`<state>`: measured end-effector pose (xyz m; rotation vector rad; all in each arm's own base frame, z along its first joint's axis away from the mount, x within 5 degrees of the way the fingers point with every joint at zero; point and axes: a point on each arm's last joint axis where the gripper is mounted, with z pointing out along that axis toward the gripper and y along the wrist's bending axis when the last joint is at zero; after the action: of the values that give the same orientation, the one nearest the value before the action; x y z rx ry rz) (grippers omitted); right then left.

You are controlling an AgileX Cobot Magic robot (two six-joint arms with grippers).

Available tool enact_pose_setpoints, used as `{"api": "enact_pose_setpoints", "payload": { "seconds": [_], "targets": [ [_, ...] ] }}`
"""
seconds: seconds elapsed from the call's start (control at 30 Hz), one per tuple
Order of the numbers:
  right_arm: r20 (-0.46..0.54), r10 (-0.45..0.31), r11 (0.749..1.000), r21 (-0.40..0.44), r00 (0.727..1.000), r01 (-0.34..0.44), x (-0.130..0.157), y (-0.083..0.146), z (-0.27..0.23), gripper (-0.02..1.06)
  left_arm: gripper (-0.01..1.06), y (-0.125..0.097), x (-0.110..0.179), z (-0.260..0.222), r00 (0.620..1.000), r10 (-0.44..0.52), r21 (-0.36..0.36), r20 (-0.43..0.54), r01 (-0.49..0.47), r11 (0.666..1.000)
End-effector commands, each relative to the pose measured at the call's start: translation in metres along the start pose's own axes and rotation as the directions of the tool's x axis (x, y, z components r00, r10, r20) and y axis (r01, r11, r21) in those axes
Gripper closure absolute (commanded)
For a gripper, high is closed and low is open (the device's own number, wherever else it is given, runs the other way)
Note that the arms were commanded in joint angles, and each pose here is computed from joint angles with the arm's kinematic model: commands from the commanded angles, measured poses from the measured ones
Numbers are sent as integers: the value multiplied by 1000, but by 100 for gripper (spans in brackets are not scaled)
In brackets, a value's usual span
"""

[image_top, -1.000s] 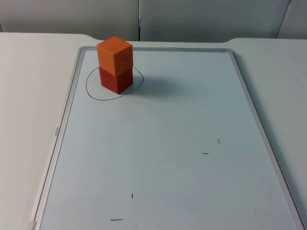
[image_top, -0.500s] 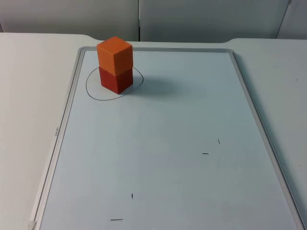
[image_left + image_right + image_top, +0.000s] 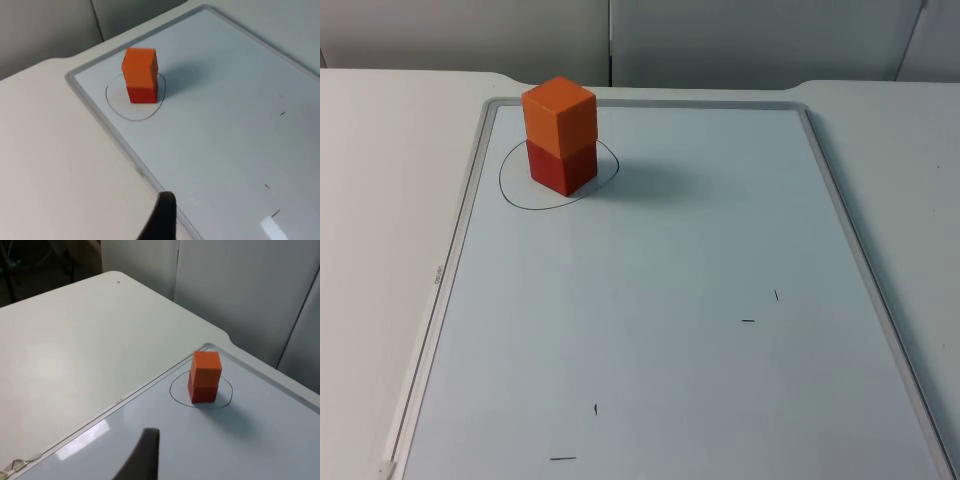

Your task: Pick up one cube with the left hand and another cube with the right hand. First place the cube in the right hand at the target position, then stack the cube in the left hand on top.

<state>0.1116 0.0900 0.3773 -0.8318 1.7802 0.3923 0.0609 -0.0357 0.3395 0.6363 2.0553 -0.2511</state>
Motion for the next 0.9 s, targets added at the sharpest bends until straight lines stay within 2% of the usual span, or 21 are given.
{"api": "enact_pose_setpoints", "payload": {
  "seconds": [0.0, 0.17, 0.43, 0.6, 0.87],
  "targets": [
    [18, 2, 1000, 3, 1000, -2, 0, 0, 0, 15, 26, -3, 20, -5, 1000, -25, -15, 5, 25, 1000],
    [18, -15, 1000, 5, 1000, 15, 0, 0, 0, 15, 26, -10, 50, -18, 997, -69, -21, 42, 70, 997],
    [18, -15, 1000, 5, 1000, 15, 0, 0, 0, 15, 26, -9, 91, -44, 990, -131, -146, 42, 136, 980],
    [19, -14, 1000, 4, 1000, 14, 0, 0, 0, 15, 26, -10, 97, -43, 991, -137, -145, 3, 136, 980],
    [28, -9, 1000, 5, 1000, 8, -1, 0, 0, 15, 26, -10, 97, -43, 991, -135, -150, 7, 134, 980]
  ]
}}
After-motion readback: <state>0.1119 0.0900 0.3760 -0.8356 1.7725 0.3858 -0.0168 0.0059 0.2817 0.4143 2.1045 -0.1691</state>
